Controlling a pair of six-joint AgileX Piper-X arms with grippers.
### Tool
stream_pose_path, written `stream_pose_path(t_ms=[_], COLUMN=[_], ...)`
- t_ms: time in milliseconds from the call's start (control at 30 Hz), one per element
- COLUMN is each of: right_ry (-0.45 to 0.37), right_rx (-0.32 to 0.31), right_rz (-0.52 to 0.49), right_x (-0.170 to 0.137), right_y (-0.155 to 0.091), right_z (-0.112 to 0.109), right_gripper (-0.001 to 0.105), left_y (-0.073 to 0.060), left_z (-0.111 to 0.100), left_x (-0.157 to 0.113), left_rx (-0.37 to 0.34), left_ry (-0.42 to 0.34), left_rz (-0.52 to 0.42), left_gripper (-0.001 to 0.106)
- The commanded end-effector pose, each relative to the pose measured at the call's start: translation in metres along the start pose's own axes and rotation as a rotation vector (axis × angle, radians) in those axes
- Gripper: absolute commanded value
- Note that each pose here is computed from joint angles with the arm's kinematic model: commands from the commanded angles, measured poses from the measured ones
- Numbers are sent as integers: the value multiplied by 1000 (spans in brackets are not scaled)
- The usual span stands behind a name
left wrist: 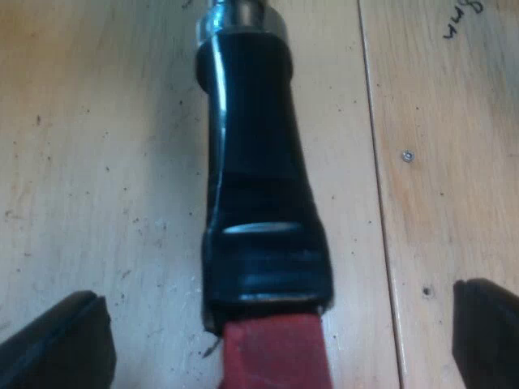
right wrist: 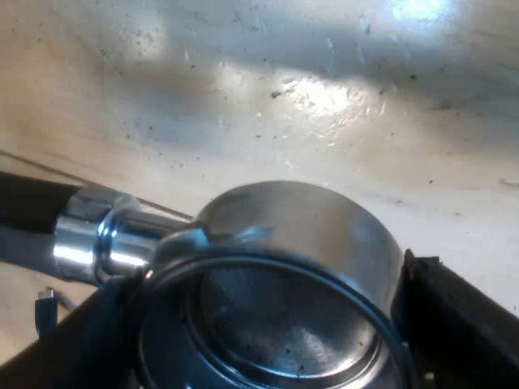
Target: Put the handle in the coffee machine
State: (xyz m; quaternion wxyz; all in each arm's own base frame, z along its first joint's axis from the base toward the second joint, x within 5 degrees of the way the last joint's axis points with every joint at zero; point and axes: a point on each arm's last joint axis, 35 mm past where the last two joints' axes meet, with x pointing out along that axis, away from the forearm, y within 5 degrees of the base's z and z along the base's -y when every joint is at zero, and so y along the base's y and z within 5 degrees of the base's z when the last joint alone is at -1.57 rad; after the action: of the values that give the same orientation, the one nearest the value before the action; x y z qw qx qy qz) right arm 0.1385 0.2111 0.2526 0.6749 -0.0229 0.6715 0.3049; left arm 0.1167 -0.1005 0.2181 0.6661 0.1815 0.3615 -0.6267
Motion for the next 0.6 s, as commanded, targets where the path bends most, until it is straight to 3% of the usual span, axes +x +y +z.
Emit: stream_pose_path(t_ms=[33,367,600], right_ry=[-23,-22,-21], right_rx=[-35,-35,-31], right_rz=[52,54,55], right_x=[-8,-8,-8], right_y=[5,5,5], right_z=[3,2,2], right_gripper=[0,0,0], left_y=[3,8,8], left_z=[0,0,-9], left_x=[3,8,13], left_rx=[-28,0,-10], left_ry=[3,6,35], left_rz=[-20,-2,15], left_gripper=[86,86,75])
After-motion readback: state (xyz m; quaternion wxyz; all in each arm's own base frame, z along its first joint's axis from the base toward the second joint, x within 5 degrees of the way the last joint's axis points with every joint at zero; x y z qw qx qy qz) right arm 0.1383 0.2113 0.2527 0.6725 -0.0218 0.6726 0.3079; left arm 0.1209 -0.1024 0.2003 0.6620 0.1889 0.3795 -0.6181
